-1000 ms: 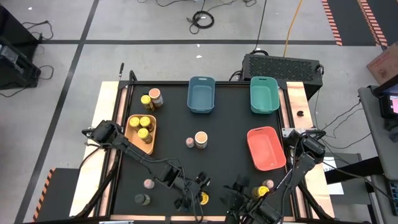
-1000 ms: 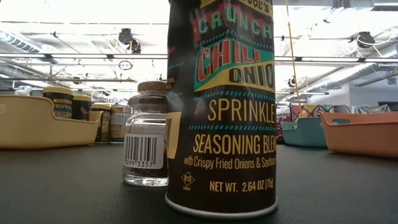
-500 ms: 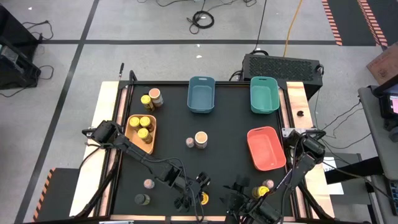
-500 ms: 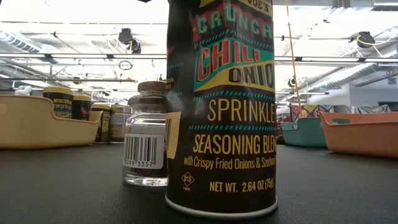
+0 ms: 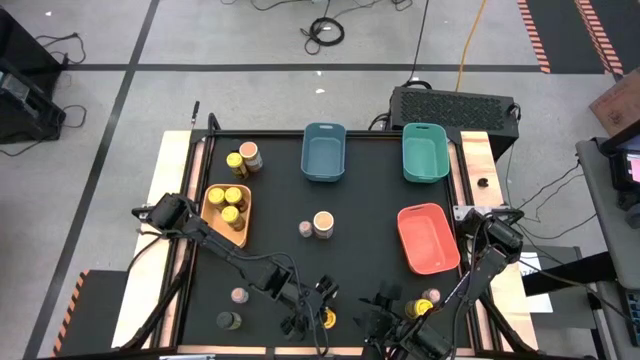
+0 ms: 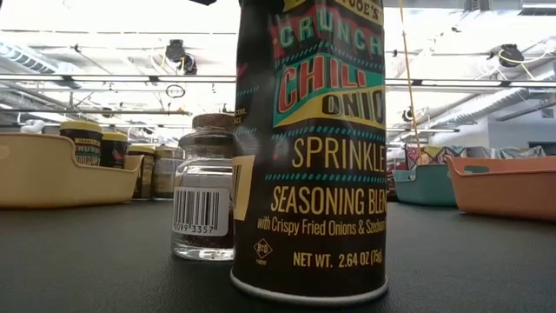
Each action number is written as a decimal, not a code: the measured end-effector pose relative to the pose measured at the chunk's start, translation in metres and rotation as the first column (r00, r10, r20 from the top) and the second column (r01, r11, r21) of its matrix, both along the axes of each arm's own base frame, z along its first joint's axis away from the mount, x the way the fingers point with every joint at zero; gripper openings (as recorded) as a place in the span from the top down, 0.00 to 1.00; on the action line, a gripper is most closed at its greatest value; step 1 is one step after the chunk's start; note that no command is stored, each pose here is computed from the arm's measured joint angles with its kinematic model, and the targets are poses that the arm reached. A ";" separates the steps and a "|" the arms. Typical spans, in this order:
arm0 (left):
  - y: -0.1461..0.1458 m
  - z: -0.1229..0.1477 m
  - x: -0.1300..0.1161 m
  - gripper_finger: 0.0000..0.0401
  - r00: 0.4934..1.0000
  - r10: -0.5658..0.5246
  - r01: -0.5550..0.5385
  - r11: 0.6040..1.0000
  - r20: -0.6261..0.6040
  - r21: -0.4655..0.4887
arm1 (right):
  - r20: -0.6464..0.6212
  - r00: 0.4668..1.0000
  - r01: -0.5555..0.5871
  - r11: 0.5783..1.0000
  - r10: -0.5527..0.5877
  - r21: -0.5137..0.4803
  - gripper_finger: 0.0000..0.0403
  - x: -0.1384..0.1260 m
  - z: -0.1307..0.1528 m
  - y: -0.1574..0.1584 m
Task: Sort spices by type
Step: Put the yellow seasoning can into the yellow bin
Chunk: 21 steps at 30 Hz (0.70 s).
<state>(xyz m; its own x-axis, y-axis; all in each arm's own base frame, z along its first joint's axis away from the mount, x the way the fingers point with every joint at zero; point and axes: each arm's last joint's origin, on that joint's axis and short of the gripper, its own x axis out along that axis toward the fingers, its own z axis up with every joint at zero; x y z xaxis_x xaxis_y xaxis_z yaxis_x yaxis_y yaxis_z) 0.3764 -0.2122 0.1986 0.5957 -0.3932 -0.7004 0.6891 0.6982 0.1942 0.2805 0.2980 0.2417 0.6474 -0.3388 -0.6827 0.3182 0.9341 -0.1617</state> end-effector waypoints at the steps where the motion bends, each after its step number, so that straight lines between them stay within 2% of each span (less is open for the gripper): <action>1: 0.000 0.000 0.000 0.41 1.000 0.000 0.000 1.000 0.000 0.000 | 0.000 1.000 0.000 1.000 0.000 0.000 0.44 0.000 0.000 0.000; 10: 0.001 0.008 -0.004 0.41 1.000 -0.017 0.017 1.000 0.012 0.008 | 0.000 1.000 0.000 1.000 0.000 0.000 0.44 0.000 0.000 0.000; 16: 0.003 0.033 -0.010 0.41 0.997 -0.024 0.025 0.999 0.075 -0.020 | 0.001 1.000 0.001 1.000 -0.001 0.003 0.44 0.000 0.000 0.000; 21: 0.006 0.067 -0.025 0.41 0.990 -0.034 0.042 0.998 0.134 -0.052 | 0.003 1.000 0.002 1.000 -0.002 0.006 0.44 0.000 0.000 0.000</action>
<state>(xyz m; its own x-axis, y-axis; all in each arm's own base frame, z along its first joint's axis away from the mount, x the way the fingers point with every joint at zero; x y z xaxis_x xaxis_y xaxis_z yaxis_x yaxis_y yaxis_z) 0.3515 -0.2067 0.2652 0.6659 -0.4526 -0.5930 0.6859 0.6840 0.2482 0.2807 0.2983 0.2418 0.6485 -0.3364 -0.6828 0.3209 0.9343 -0.1555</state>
